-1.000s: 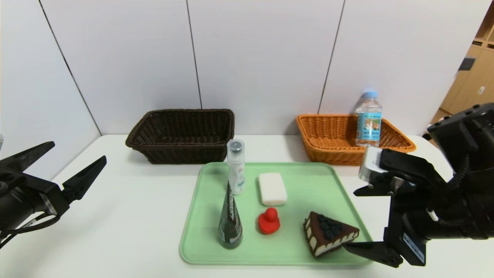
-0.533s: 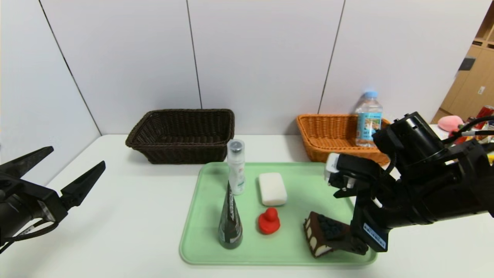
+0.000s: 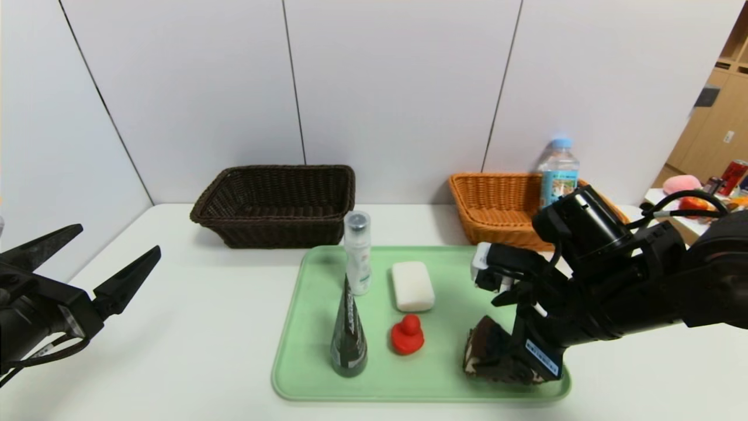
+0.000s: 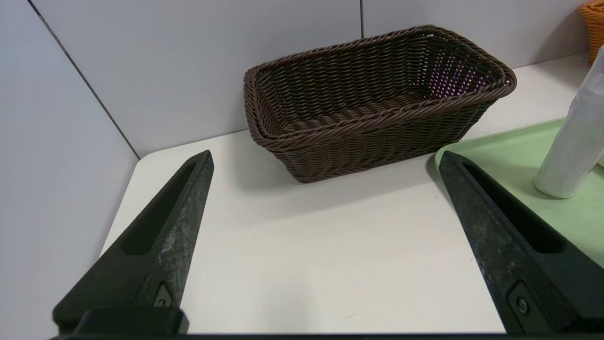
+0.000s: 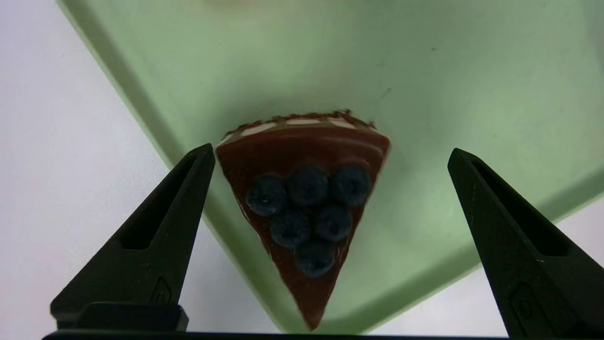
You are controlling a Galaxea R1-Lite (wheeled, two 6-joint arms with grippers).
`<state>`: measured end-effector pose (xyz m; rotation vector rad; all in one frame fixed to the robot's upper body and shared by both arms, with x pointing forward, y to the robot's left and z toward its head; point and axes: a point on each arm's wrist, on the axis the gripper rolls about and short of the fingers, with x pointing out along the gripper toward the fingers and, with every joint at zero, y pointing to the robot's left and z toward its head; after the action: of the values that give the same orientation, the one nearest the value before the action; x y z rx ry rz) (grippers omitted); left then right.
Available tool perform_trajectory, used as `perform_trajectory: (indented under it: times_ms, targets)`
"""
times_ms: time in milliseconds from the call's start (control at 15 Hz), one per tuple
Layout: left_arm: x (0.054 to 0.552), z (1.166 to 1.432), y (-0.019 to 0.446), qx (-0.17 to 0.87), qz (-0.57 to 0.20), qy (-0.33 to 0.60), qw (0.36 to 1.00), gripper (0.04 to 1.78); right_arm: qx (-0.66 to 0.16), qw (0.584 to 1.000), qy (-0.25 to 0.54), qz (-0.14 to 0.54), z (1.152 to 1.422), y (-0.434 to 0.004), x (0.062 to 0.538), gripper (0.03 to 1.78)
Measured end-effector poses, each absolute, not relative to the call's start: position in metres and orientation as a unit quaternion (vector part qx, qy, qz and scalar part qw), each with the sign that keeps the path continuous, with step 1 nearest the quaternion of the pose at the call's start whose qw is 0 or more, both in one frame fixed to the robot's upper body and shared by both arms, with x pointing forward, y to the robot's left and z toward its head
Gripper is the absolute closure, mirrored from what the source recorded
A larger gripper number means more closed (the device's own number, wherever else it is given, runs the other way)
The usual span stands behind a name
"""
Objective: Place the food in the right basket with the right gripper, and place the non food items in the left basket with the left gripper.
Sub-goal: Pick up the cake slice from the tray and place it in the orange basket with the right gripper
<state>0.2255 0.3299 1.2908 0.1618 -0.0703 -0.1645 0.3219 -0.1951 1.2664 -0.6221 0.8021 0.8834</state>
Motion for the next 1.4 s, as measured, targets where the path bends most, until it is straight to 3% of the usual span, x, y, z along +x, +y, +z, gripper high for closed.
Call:
perform_trajectory:
  times_ms: [600, 800, 1000, 1267, 1400]
  targets:
    - [0.227, 1.29, 0.33, 0.08, -0.082, -0.033, 0.993, 0.13, -0.279, 0.776, 0.381, 0.419, 1.251, -0.192, 0.327, 0.11]
    - [0.227, 1.291, 0.33, 0.081, -0.082, -0.034, 0.993, 0.13, -0.28, 0.781, 0.368, 0.42, 1.249, -0.19, 0.329, 0.6]
    - [0.227, 1.291, 0.33, 0.081, -0.083, -0.034, 0.993, 0.13, -0.28, 0.779, 0.372, 0.42, 1.246, -0.191, 0.328, 0.92]
    - [0.227, 1.292, 0.33, 0.081, -0.083, -0.035, 0.993, 0.13, -0.274, 0.785, 0.362, 0.42, 1.253, -0.193, 0.324, 1.0]
    - [0.227, 1.291, 0.33, 0.081, -0.082, -0.034, 0.993, 0.13, -0.256, 0.815, 0.317, 0.413, 1.283, -0.191, 0.325, 1.0]
